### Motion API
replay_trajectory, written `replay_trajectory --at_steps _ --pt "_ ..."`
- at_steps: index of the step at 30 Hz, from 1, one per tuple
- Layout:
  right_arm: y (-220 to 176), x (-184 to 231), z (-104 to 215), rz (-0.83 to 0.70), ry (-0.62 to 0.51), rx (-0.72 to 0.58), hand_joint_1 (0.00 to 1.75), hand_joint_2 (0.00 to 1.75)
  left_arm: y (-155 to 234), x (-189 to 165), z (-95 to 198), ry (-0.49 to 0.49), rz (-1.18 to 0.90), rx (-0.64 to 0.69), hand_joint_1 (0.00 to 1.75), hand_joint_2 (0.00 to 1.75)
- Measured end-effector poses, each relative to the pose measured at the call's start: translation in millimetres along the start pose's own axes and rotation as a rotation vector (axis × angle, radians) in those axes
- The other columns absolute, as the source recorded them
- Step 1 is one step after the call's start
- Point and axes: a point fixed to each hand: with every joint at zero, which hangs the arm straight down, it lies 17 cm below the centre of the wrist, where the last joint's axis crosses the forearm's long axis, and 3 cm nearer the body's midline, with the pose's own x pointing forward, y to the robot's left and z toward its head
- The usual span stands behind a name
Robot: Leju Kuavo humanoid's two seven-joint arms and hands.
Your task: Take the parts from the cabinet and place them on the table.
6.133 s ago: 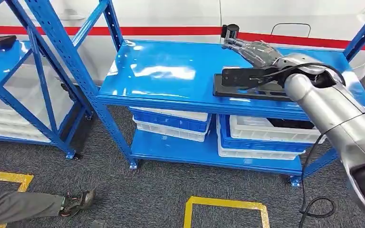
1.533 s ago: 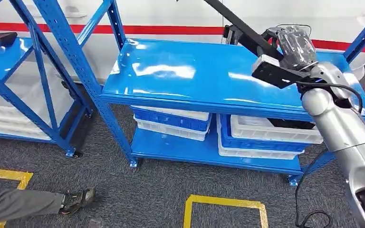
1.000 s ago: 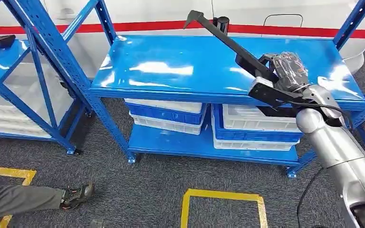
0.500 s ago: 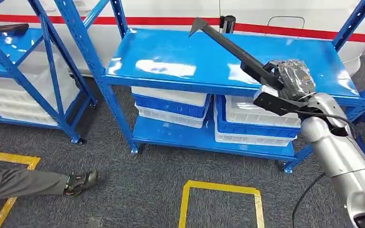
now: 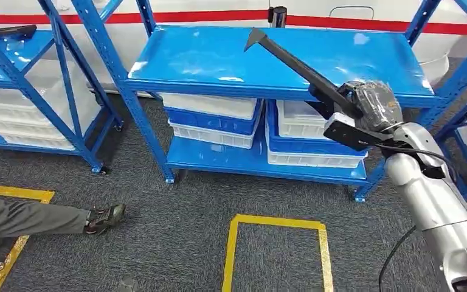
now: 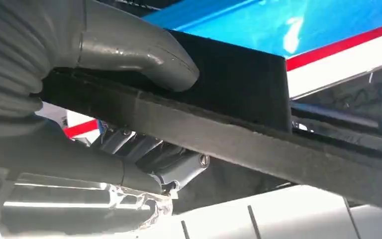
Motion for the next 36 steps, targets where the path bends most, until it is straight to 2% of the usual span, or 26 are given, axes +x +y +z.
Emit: replay_trajectory --at_steps 12,21,36 --pt "12.9 11.6 3.7 0.024 -0.004 0.008 1.75 1.75 2.9 3.7 -2.2 -0.003 0.001 0.006 0.0 1.75" --pt "7.9 0.6 9.5 0.028 0.023 -0.015 1.75 1.75 -5.4 5.5 -1.3 -0.004 0.01 -0.013 0.0 1.75" --pt "4.2 -1.9 1.5 0.032 0.03 -0.033 1.75 1.75 -2.9 -1.8 0.1 0.016 0.008 -0.012 0.0 1.75"
